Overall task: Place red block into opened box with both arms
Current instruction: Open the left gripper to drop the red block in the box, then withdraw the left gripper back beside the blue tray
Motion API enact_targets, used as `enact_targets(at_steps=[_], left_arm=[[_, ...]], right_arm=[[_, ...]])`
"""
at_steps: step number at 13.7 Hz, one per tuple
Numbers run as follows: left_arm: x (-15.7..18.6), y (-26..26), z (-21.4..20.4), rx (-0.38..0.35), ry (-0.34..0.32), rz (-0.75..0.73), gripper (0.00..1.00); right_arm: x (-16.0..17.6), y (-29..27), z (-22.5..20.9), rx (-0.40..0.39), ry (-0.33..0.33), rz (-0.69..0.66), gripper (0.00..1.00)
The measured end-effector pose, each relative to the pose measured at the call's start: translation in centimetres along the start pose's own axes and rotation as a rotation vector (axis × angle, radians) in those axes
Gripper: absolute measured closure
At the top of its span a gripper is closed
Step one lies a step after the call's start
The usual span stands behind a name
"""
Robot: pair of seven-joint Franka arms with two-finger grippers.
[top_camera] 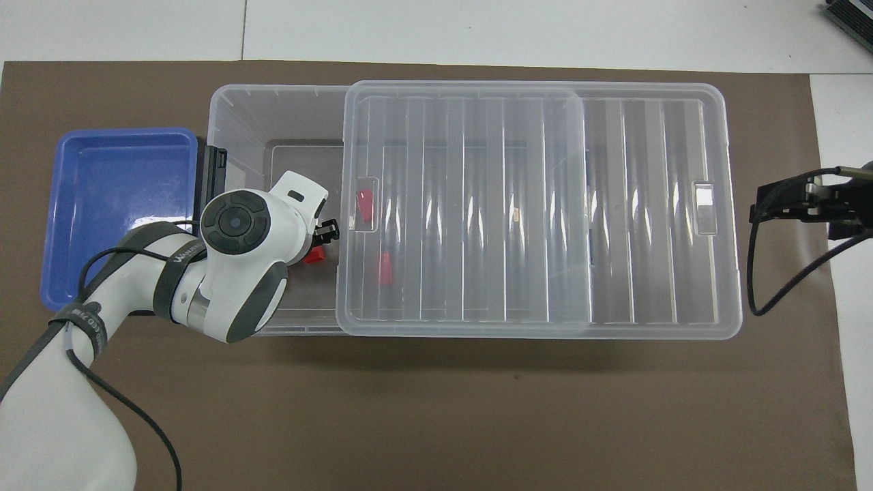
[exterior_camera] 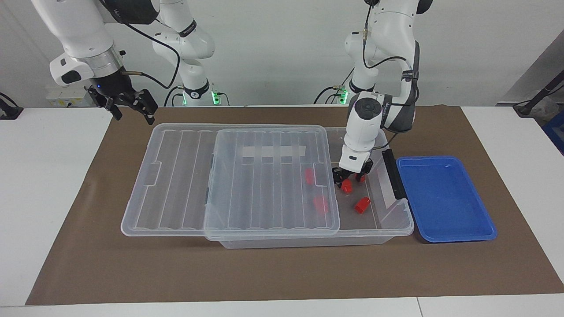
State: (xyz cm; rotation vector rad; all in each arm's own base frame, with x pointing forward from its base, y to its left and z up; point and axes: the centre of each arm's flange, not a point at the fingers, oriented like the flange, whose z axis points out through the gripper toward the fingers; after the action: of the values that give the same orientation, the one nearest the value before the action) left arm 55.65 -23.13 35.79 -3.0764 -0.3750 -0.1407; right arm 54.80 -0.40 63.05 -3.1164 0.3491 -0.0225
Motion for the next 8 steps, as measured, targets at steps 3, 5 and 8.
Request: enact_targets(at_steps=[3,5,8], left_arm=[[2.1,-0.9,-4.9,0.033,-0.013,-0.031,0.22],[3.4,-2.3,-8.1,0.056,-0.031,-0.015,0.21],[6.1,-5.9,-13.9,0.077,-0.073,0.052,0.00]], right_arm=[[0.0,0.0,0.0,0.000,0.000,0.000,0.00],[0.0,0.0,0.0,0.000,0.000,0.000,0.00],[0.0,0.0,0.0,0.000,0.000,0.000,0.00]])
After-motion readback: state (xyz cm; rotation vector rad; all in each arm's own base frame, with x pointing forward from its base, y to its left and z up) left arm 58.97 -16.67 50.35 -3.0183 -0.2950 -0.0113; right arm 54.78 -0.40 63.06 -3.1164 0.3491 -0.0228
